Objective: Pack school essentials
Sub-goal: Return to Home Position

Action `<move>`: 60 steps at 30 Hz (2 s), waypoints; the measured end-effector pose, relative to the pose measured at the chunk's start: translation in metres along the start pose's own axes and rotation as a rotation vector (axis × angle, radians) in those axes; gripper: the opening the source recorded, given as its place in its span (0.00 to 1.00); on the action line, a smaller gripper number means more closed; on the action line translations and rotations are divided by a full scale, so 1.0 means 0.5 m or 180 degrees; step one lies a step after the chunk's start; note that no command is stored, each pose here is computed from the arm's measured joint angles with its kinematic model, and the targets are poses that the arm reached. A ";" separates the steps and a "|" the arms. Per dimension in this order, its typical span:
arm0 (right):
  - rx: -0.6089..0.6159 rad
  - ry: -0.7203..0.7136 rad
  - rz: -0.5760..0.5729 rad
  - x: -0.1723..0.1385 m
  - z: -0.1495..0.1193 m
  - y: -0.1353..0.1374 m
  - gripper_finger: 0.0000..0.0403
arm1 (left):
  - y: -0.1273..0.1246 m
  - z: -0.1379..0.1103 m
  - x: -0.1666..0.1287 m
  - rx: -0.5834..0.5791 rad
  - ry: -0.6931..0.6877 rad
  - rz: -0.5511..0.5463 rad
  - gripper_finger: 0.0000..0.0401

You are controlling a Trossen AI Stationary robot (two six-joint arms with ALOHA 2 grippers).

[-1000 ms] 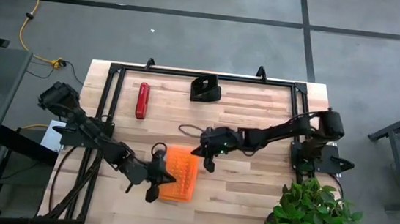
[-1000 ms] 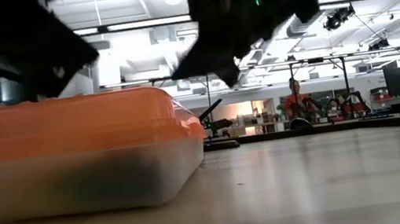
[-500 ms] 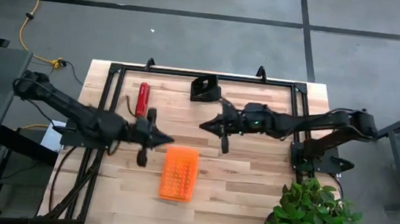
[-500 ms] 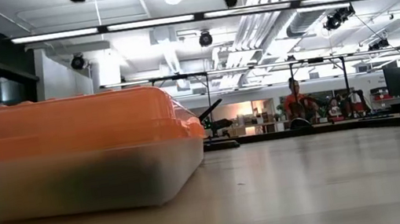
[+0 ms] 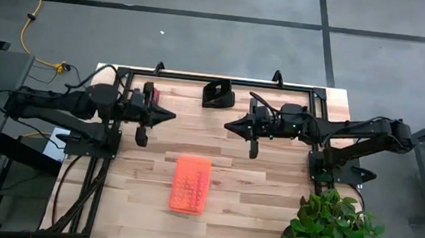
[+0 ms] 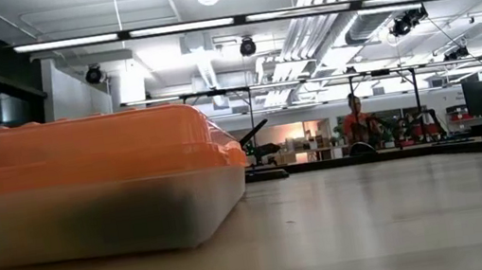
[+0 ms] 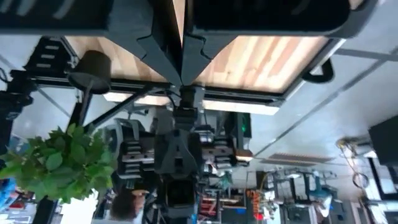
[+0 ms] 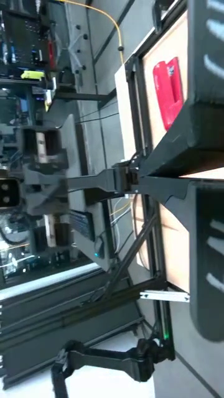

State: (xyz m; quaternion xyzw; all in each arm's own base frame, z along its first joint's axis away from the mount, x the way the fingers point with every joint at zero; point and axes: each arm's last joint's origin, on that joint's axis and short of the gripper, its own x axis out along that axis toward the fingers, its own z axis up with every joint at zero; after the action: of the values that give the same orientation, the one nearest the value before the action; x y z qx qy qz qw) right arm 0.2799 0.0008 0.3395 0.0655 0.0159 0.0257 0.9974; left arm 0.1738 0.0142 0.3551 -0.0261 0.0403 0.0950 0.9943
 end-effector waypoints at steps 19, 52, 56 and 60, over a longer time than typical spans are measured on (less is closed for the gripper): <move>-0.0011 0.0053 -0.0144 -0.073 0.038 -0.024 0.00 | 0.045 0.031 -0.064 0.0090 -0.0276 0.0251 0.00; 0.0191 0.0072 -0.0144 -0.071 0.035 -0.024 0.00 | 0.052 -0.250 -0.174 -0.0397 -0.0931 0.0292 0.00; 0.0302 0.0083 -0.0156 -0.071 0.035 -0.024 0.00 | 0.052 -0.263 -0.160 -0.0465 -0.0956 0.0226 0.00; 0.0358 0.0102 -0.0162 -0.072 0.033 -0.025 0.00 | 0.052 -0.300 -0.146 -0.0605 -0.0977 0.0140 0.00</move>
State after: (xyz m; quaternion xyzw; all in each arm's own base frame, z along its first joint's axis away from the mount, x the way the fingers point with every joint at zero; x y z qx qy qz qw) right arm 0.2454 -0.0154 0.3554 0.1207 0.0349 0.0005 0.9921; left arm 0.0859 0.0169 0.2107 -0.1042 -0.1205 0.1230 0.9795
